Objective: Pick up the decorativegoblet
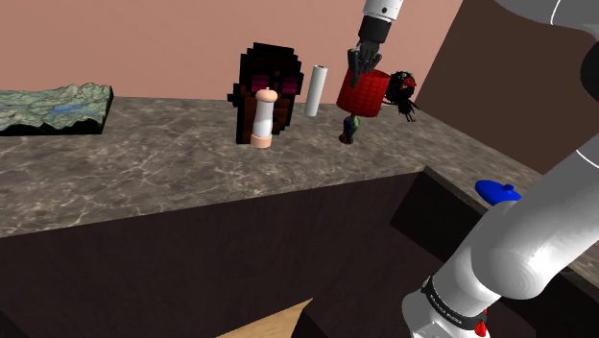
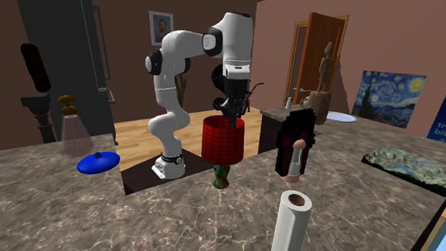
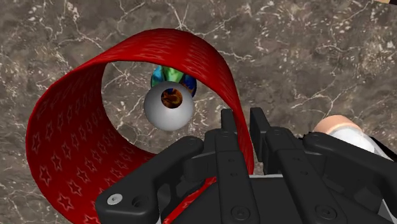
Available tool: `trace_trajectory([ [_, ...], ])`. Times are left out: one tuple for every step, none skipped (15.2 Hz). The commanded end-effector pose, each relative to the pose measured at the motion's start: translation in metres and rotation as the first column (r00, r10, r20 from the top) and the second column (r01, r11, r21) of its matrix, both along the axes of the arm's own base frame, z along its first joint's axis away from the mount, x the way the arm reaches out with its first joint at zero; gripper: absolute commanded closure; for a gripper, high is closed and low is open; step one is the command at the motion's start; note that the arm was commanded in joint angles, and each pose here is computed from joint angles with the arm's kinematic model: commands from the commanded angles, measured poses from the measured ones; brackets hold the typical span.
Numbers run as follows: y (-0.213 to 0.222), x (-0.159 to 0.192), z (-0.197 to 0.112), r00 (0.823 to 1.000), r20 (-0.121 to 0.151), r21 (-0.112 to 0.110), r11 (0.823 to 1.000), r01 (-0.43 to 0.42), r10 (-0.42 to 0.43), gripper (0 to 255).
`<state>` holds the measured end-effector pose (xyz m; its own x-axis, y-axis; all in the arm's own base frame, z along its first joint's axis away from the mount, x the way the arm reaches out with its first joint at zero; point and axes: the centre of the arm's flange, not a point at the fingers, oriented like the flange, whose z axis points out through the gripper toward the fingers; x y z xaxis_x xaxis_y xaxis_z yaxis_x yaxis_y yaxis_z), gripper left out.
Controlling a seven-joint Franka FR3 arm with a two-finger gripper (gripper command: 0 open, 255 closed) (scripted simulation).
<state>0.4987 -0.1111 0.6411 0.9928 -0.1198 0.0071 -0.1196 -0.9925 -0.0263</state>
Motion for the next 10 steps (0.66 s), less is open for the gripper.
trace_trajectory([
  [-0.001,0.001,0.011,1.0,0.001,0.0,1.0,0.0,0.0,255],
  [-0.001,0.001,0.016,1.0,0.001,0.0,1.0,0.0,0.0,255],
  [-0.001,0.001,0.022,1.0,0.001,0.0,1.0,0.0,0.0,255],
  [-0.001,0.001,0.027,1.0,0.001,0.0,1.0,0.0,0.0,255],
  [-0.001,0.001,0.032,1.0,0.001,0.0,1.0,0.0,0.0,255],
  [-0.001,0.001,0.037,1.0,0.001,0.0,1.0,0.0,0.0,255],
  [-0.001,0.001,0.043,1.0,0.001,0.0,1.0,0.0,0.0,255],
  [-0.001,0.001,0.048,1.0,0.001,0.0,1.0,0.0,0.0,255],
  [-0.001,0.001,0.049,1.0,0.001,0.0,1.0,0.0,0.0,255],
  [-0.001,0.001,0.049,1.0,0.001,0.0,1.0,0.0,0.0,255],
])
